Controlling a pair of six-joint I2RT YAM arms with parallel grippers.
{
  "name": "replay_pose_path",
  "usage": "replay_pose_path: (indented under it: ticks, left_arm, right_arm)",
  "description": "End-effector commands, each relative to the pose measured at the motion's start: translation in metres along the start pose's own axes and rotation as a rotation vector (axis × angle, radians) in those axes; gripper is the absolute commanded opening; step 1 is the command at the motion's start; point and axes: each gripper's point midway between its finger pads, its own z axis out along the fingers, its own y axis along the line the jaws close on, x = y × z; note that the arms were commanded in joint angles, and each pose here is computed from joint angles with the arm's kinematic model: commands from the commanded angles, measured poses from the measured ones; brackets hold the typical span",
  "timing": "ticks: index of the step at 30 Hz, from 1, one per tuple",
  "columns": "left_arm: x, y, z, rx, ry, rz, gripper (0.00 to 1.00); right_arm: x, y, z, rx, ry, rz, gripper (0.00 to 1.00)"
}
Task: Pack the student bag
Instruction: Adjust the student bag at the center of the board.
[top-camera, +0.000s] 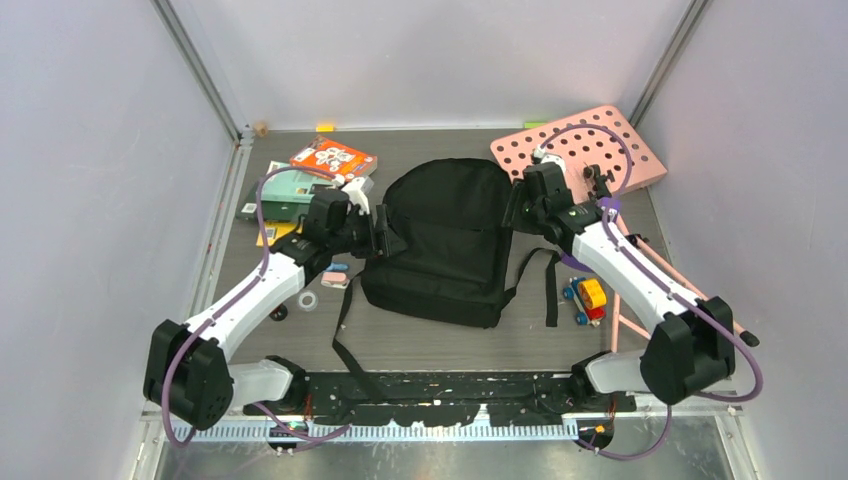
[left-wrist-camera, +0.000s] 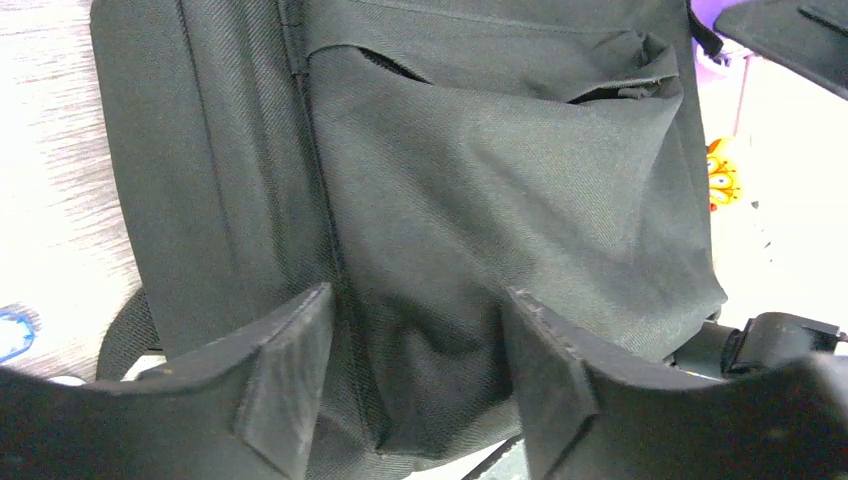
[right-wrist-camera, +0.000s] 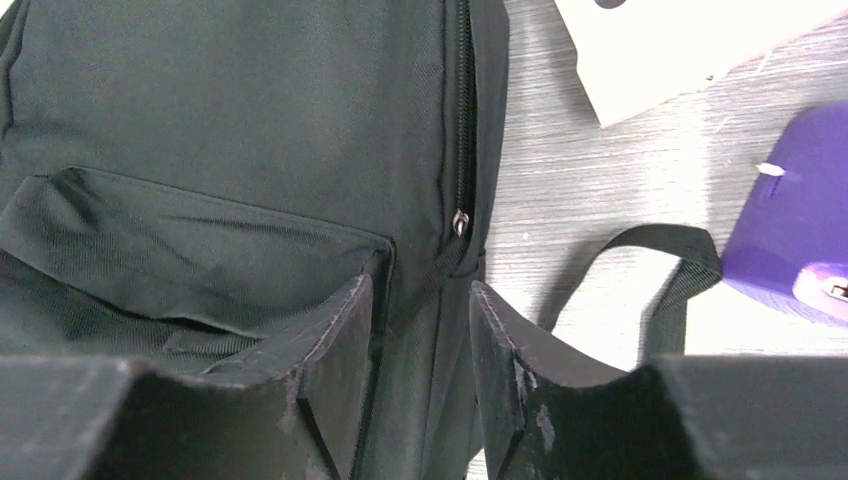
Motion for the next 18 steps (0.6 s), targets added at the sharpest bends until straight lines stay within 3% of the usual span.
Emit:
replay_pose_path:
  ticks: [1, 9, 11, 18]
  left_arm:
    - [-0.010, -0.003, -0.001, -0.046, -0.024, 0.062, 0.60]
    - [-0.002, -0.004, 0.003, -0.058, 0.003, 0.079, 0.43]
    - [0.000, -0.004, 0.003, -0.062, 0.013, 0.080, 0.39]
    - [0.013, -0.013, 0.003, -0.035, 0.049, 0.113, 0.09]
  right_arm:
    - [-0.025, 0.024, 0.006, -0.063, -0.031, 0.000, 0.46]
    - [-0.018, 0.009, 0.027, 0.035, 0.007, -0.038, 0.36]
    - [-0.016, 0.006, 0.028, 0.055, 0.016, -0.045, 0.31]
    - [-0.024, -0.002, 0.018, 0.091, -0.021, -0.057, 0.02]
